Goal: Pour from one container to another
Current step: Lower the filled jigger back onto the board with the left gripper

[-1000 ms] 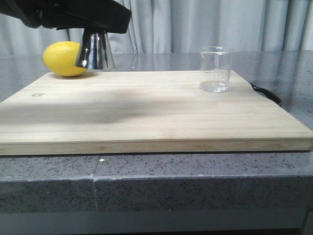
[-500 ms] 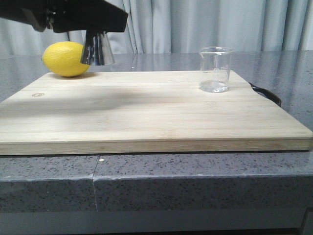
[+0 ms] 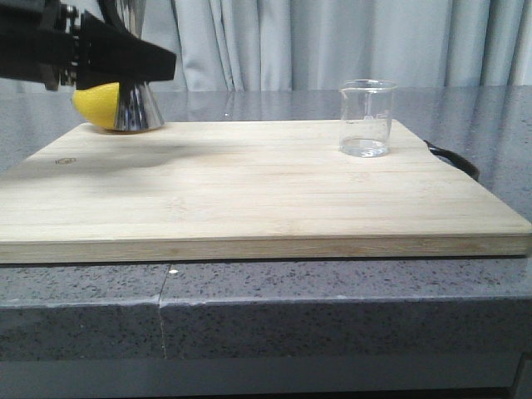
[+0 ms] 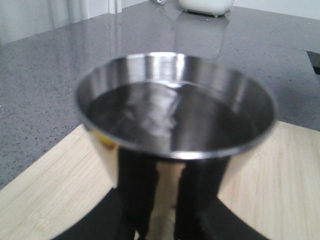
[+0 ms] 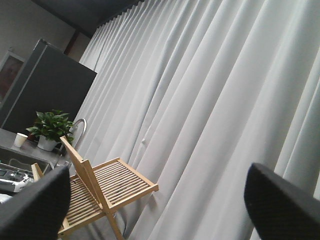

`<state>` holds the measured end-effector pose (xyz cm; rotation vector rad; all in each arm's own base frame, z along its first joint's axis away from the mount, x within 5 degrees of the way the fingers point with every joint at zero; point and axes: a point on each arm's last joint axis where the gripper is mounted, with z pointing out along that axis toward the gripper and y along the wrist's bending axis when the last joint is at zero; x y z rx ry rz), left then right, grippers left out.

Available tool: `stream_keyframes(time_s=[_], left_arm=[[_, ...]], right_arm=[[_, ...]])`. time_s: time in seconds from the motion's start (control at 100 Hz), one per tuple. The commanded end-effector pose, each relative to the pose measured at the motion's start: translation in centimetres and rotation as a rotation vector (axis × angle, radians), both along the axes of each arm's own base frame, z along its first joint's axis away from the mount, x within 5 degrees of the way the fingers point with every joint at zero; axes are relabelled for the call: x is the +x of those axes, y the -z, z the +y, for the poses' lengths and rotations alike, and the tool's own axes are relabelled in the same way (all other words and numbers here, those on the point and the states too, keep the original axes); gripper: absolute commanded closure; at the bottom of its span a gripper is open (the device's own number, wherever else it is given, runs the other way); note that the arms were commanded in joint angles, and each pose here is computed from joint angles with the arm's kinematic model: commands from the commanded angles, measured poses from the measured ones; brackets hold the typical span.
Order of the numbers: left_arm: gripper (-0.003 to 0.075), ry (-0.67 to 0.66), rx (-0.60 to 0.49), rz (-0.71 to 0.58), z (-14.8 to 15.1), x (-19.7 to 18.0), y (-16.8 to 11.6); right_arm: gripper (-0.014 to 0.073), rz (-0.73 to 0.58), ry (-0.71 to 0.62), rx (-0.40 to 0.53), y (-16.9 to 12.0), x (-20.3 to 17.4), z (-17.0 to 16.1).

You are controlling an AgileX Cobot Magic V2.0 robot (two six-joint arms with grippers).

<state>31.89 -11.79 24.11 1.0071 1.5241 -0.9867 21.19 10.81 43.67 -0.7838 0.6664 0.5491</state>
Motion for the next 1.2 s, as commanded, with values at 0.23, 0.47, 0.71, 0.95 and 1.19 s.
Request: stream_keyframes(time_s=[0.23,0.47,0.71,0.95,1.19], left_arm=[[0.0739,0.049,-0.131,-0.075,-0.2,0.1,-1.9],[0.0739,0.048,-0.125,-0.055,-0.2,0.5,-0.8],[0.074,0.051,-0.119,-0.04,-0.2,0.7,-0.2],[0.0739,0.085,-0.088,0.011,-0.3,0.3,0.2],[0.0698,0.109,-0.059,0.011,-0.3,0.1,0.4]], right_arm=[[-0.0039,-0.048,-0.004,0.06,-1.9,-1.0,-0.4],[-0.0039,-0.041,0.004,0.058,-1.8,-0.9,-0.4],[-0.0039,-0.039,0.007,0.057,-1.8,-0.9,-0.4],[-0.0039,-0.039,0.007,0.057,-1.8,-0.9,-0.4],[-0.0039,-0.039,0.006,0.066,-1.9,-0.9,-0.5]])
